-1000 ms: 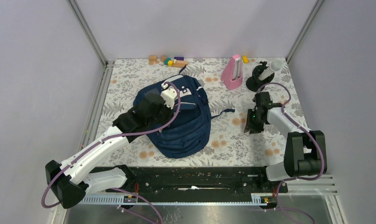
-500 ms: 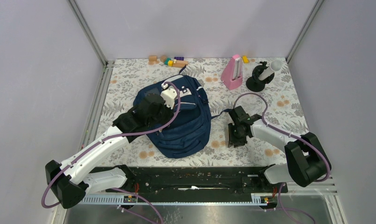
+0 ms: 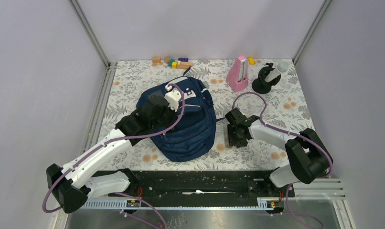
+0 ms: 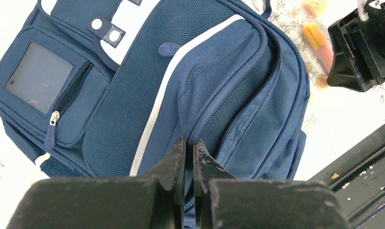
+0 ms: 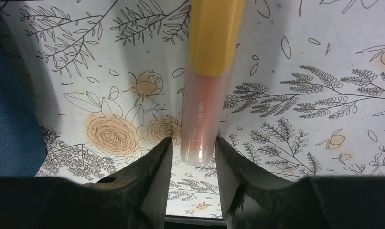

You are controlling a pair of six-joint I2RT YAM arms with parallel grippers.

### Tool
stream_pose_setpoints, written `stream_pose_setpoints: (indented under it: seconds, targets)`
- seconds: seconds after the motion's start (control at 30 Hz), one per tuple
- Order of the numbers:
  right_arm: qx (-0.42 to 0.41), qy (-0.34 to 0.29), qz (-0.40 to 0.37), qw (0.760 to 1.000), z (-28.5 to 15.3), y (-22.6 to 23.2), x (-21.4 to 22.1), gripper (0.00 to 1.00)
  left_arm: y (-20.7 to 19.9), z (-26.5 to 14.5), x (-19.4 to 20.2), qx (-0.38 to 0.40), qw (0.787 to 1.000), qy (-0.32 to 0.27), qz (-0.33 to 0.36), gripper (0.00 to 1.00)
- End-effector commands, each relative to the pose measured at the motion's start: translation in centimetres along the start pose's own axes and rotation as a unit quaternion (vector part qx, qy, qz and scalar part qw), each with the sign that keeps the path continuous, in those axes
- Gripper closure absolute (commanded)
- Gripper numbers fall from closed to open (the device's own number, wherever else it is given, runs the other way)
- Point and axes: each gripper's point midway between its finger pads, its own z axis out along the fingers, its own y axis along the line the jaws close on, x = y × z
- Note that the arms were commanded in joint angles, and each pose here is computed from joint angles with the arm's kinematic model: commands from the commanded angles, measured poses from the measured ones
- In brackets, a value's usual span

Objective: Pack the student bag
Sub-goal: Move the stationery to the center of the board, then pick up the stationery from the center of the board.

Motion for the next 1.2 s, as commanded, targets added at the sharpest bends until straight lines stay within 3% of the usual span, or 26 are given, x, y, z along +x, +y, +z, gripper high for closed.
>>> stream_pose_setpoints:
  seconds: [0.0,0.17,0.33,0.53,0.73,0.97,1.17]
  targets:
    - [0.048,0.008,-0.012,0.999,1.8,-1.2,1.1,0.58,-0.3,-1.5,-4.4,0.009,0.997,-0.079,-0.017,1.0]
    - [0.041,-0.009,-0.014,0.999,1.1,-0.9,0.6,0.83,-0.2,-1.7,-4.5,0.005,0.996,-0.082,-0.016,1.0]
    - [0.001,-0.041,-0.022,0.999,-2.3,0.2,-0.7,0.94,0.0,-1.8,-4.5,0.0,0.996,-0.085,-0.015,1.0]
    - [-0.039,-0.035,-0.053,0.997,-7.6,0.3,0.4,0.97,0.2,-2.0,-4.6,-0.004,0.996,-0.088,-0.014,1.0]
    - [-0.158,-0.031,-0.095,0.982,-13.0,3.1,2.7,0.97,0.2,-2.1,-4.7,-0.005,0.996,-0.09,-0.015,1.0]
    - [-0.314,-0.045,-0.088,0.944,-19.1,9.6,2.2,0.97,0.2,-2.0,-4.6,-0.004,0.996,-0.089,-0.015,1.0]
    - [-0.419,-0.027,-0.081,0.904,-21.3,16.4,1.8,0.96,0.2,-2.0,-4.7,-0.004,0.996,-0.089,-0.015,1.0]
